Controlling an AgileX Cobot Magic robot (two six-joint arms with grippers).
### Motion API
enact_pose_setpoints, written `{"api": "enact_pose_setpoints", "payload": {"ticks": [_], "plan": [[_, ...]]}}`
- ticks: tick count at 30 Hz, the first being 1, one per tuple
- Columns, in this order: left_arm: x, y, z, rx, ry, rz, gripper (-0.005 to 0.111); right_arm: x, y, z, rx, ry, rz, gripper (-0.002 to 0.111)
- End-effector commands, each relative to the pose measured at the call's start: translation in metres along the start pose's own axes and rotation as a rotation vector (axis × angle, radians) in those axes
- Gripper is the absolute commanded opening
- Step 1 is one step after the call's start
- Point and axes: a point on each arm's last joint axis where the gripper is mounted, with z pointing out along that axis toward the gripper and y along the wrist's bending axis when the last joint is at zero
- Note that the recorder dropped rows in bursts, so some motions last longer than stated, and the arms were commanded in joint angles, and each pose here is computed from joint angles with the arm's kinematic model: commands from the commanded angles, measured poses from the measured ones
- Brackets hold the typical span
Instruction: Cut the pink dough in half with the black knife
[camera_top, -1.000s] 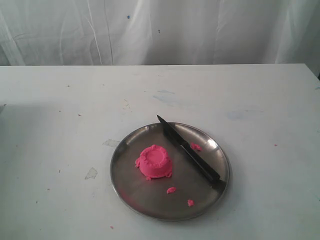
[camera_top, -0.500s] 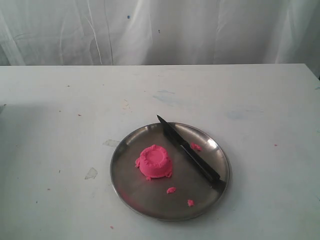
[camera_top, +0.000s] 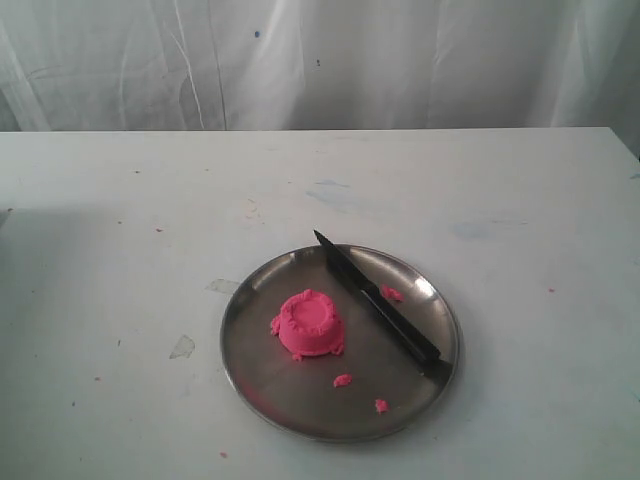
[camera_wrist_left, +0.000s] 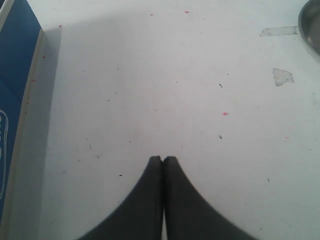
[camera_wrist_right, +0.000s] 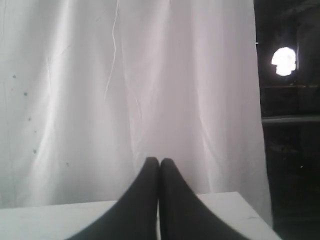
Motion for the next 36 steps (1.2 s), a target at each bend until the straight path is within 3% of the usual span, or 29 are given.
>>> {"api": "enact_pose_setpoints", "payload": {"ticks": [1, 5, 11, 17, 20, 22, 24, 26, 28, 30, 33, 36], "plan": [[0.002, -0.001, 0.0, 0.008, 0.013, -0.006, 0.0, -0.001, 0.001, -0.001, -0.009, -0.019, 0.309, 0.0], [0.002, -0.001, 0.0, 0.008, 0.013, -0.006, 0.0, -0.001, 0.001, -0.001, -0.01, -0.018, 0.513, 0.0], [0.002, -0.001, 0.0, 0.008, 0.013, -0.006, 0.0, -0.007, 0.003, -0.001, -0.054, -0.074, 0.548, 0.0], [0.002, -0.001, 0.0, 0.008, 0.013, -0.006, 0.0, -0.049, 0.007, -0.016, -0.286, -0.526, 0.693, 0.0], [0.002, -0.001, 0.0, 0.008, 0.013, -0.006, 0.0, -0.076, 0.0, -0.028, -0.336, -0.774, 0.8, 0.0], [0.002, -0.001, 0.0, 0.008, 0.013, -0.006, 0.0, -0.097, 0.001, -0.033, -0.358, -0.845, 0.796, 0.0], [0.002, -0.001, 0.0, 0.008, 0.013, -0.006, 0.0, -0.115, 0.008, -0.031, -0.325, -0.811, 0.658, 0.0], [0.002, -0.001, 0.0, 0.008, 0.013, -0.006, 0.0, -0.125, 0.019, -0.025, -0.25, -0.693, 0.334, 0.0], [0.002, -0.001, 0.0, 0.009, 0.013, -0.006, 0.0, -0.12, 0.025, -0.015, -0.142, -0.483, -0.105, 0.0], [0.002, -0.001, 0.0, 0.009, 0.013, -0.006, 0.0, -0.103, 0.018, -0.004, -0.037, -0.255, -0.377, 0.0], [0.002, -0.001, 0.0, 0.009, 0.013, -0.006, 0.0, -0.071, -0.007, 0.011, 0.15, 0.122, -0.518, 0.0], [0.002, -0.001, 0.0, 0.009, 0.013, -0.006, 0.0, -0.06, -0.018, 0.012, 0.23, 0.273, -0.61, 0.0]]}}
